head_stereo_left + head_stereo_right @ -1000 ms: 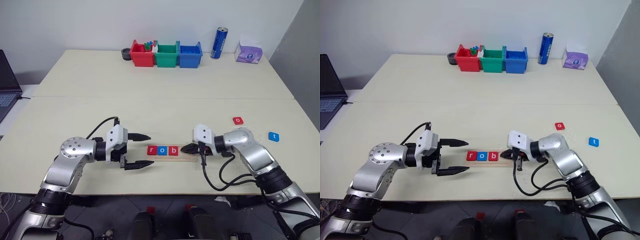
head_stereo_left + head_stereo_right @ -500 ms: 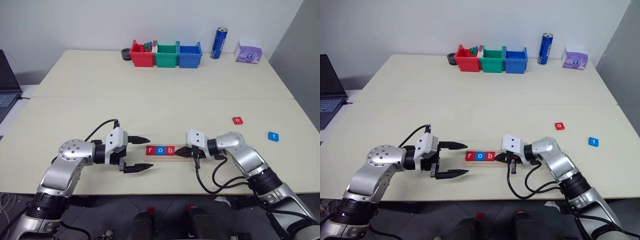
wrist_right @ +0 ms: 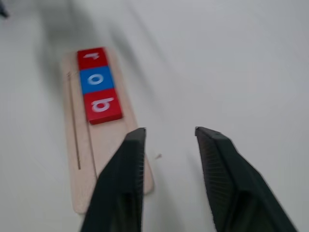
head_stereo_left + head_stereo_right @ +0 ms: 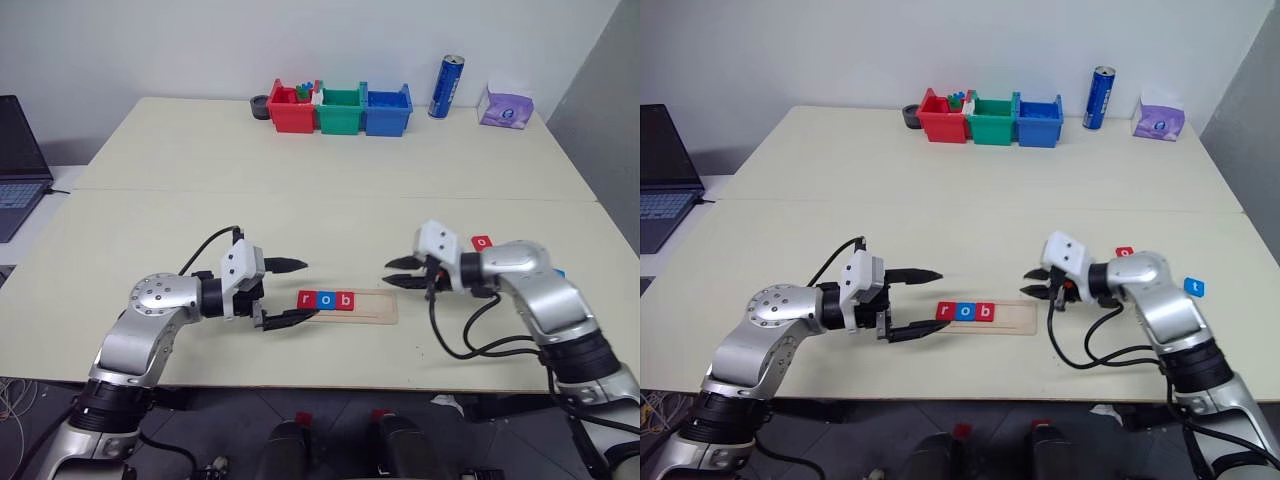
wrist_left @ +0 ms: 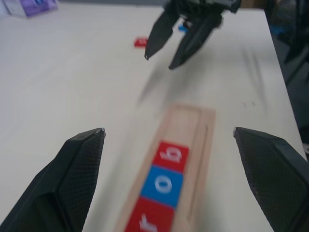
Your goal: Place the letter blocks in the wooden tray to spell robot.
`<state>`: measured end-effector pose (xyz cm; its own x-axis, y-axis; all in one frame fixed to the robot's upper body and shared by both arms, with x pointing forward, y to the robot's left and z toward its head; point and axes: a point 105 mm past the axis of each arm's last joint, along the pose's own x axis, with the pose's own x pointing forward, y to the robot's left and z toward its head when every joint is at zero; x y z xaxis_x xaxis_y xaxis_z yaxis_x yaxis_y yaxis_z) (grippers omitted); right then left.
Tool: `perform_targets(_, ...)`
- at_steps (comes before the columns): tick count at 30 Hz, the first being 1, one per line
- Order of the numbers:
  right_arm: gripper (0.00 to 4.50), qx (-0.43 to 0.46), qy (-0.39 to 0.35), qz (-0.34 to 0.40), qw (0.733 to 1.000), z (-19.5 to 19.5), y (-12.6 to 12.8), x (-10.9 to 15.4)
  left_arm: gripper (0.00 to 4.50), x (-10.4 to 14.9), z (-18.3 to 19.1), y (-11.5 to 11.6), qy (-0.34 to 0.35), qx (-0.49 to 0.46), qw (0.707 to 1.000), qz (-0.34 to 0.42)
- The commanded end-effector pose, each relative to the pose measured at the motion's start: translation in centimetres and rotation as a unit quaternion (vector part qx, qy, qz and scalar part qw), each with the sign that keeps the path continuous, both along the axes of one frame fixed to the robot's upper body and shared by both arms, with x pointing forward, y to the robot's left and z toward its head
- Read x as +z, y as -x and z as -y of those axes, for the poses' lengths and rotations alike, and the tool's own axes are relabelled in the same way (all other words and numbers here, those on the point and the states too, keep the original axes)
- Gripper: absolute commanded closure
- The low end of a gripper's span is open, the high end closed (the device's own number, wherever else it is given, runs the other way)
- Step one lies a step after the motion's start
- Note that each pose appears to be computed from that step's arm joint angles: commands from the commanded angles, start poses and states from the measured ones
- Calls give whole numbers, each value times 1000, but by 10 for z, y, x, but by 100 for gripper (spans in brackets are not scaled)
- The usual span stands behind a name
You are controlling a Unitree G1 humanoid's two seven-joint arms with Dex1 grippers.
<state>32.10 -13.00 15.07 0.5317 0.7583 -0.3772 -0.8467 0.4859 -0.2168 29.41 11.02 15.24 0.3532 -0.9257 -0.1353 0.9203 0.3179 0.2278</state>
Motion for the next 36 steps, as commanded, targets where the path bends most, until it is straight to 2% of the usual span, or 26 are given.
perform_targets(1, 145, -121, -27, 19, 992, 34, -7, 18, 0, 14, 23, -8, 20, 19, 999, 32)
perform_targets(2, 103, -152, -31, 19, 988, 42, -9, 18, 0, 14, 27, -11, 24, 24, 999, 34)
perform_targets(3, 103, -207, -19, 33, 978, 61, -17, 13, 0, 13, 37, -16, 29, 29, 999, 35)
perform_targets(4, 60, -275, -12, 48, 960, 83, -25, 9, 0, 12, 49, -23, 33, 34, 998, 40)
perform_targets(5, 51, -336, -12, 56, 940, 101, -32, 4, 0, 14, 60, -28, 37, 35, 998, 45)
perform_targets(6, 17, -387, -15, 62, 920, 115, -37, 0, 0, 16, 71, -31, 40, 29, 998, 49)
perform_targets(7, 3, -419, -24, 61, 906, 122, -41, -4, 0, 17, 78, -33, 41, 27, 997, 52)
perform_targets(16, 3, -506, -78, 31, 859, 128, -71, -25, 0, 28, 105, -45, 47, 4, 997, 69)
perform_targets(28, 3, -515, -103, -9, 851, 116, -79, -39, 0, 27, 98, -41, 41, 5, 997, 68)
perform_targets(31, 60, -516, -115, -20, 849, 111, -78, -41, 0, 27, 97, -39, 40, 6, 997, 68)
perform_targets(36, 246, -513, -121, -26, 850, 104, -76, -42, 0, 27, 96, -38, 41, 8, 997, 67)
